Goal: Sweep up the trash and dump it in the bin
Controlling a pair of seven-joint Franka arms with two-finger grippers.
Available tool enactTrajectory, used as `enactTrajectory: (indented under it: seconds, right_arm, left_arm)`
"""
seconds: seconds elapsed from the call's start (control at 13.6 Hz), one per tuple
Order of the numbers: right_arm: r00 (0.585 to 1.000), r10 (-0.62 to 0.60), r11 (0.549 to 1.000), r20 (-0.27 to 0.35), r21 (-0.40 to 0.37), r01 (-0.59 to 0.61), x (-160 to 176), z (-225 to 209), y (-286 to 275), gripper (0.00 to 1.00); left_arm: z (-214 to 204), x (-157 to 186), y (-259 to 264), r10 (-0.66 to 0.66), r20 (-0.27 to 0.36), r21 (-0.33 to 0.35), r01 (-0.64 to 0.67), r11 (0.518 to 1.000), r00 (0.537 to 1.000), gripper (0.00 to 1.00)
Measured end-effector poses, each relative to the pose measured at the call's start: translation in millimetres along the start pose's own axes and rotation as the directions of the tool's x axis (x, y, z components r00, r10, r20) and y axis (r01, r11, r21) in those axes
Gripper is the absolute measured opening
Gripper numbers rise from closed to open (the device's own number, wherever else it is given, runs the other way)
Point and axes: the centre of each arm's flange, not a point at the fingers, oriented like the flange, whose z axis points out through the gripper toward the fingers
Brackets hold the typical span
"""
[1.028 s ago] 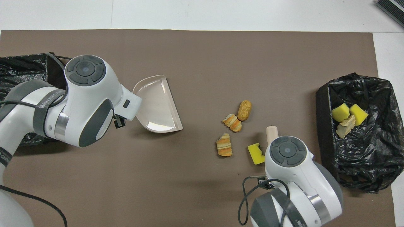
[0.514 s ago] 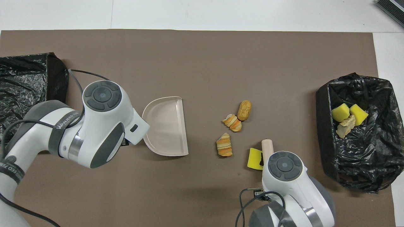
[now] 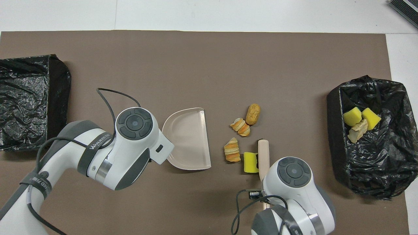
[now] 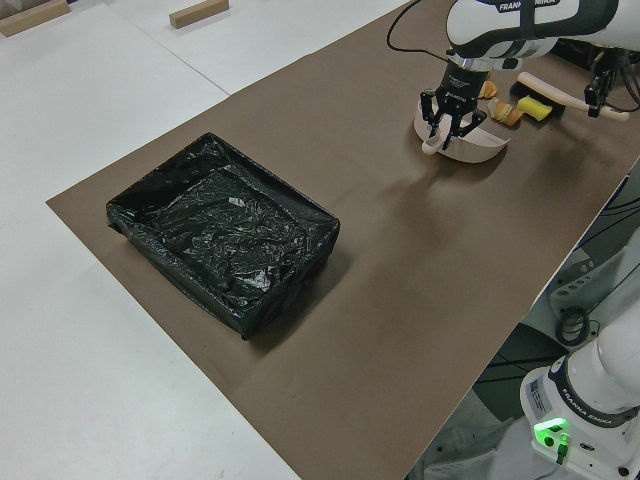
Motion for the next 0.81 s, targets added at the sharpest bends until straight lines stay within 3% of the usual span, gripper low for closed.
enactTrajectory:
  seconds: [0.22,0.81]
  right_arm:
    - [1.0,-0.02,0.999,-0.008,0.045,0.02,6.1,5.4,-27.7,0.26]
    - [1.0,-0.002,0.953,-0.022,0.302,0.008,-3.8,-19.9,-103.2,0.26]
  left_arm:
    - [5.8,8.0,9.2,0.014,-0.002,0.005,-0.014,1.0,1.0,0.31]
    - [5.3,12.4,16.5,0.028,0.0,0.007,-0.028,1.0,1.0,0.31]
